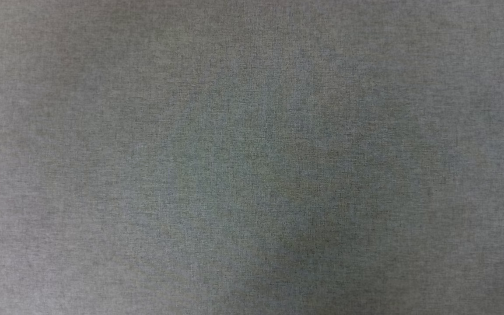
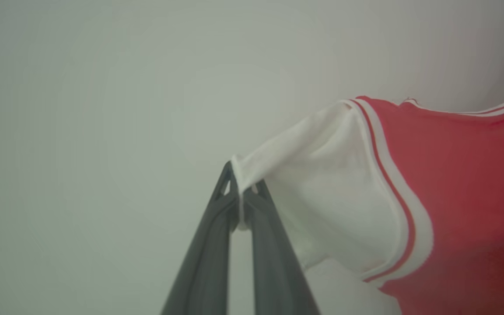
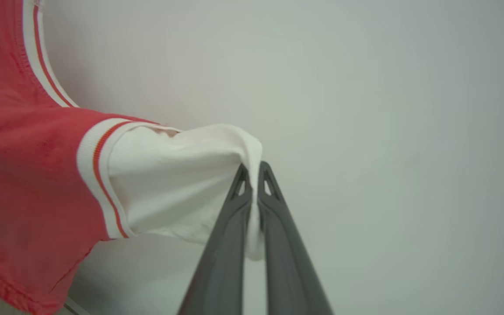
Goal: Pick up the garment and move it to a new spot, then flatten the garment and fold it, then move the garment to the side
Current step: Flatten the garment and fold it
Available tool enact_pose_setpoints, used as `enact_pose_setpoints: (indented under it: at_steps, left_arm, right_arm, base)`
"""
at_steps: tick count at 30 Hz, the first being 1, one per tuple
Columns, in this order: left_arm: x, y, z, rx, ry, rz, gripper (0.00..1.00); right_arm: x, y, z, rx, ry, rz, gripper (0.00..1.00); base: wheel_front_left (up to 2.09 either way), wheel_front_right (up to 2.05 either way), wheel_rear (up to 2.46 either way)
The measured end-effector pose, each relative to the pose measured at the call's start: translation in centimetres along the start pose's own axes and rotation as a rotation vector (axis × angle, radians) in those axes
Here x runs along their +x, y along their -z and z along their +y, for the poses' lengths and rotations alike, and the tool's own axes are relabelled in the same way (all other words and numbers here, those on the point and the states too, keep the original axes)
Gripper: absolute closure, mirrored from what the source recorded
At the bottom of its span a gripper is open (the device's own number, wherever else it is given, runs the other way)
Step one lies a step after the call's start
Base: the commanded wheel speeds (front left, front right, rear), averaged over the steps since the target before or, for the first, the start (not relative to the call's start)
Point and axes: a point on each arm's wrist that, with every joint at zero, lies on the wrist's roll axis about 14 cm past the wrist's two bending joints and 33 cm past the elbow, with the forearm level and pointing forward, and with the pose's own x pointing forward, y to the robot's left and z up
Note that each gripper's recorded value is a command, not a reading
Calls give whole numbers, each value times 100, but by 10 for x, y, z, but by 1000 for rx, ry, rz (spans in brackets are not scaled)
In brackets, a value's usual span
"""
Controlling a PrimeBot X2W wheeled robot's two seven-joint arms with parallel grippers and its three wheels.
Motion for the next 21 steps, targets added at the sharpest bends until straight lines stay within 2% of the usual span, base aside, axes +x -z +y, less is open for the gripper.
enact_pose_setpoints:
  at_steps: [5, 12, 21]
  left_arm:
    - [-11, 24, -24, -75, 30, 19, 100]
    - [-47, 47, -56, -216, 64, 40, 100]
    - [-140, 86, -113, -346, 117, 167, 100]
  right_arm:
    - [-7, 31, 27, 75, -45, 36, 100]
    - [-37, 53, 73, 252, -104, 23, 100]
    - [-112, 85, 125, 451, -138, 68, 100]
  base:
    - [0, 0, 0]
    - [0, 0, 0]
    - [0, 0, 0]
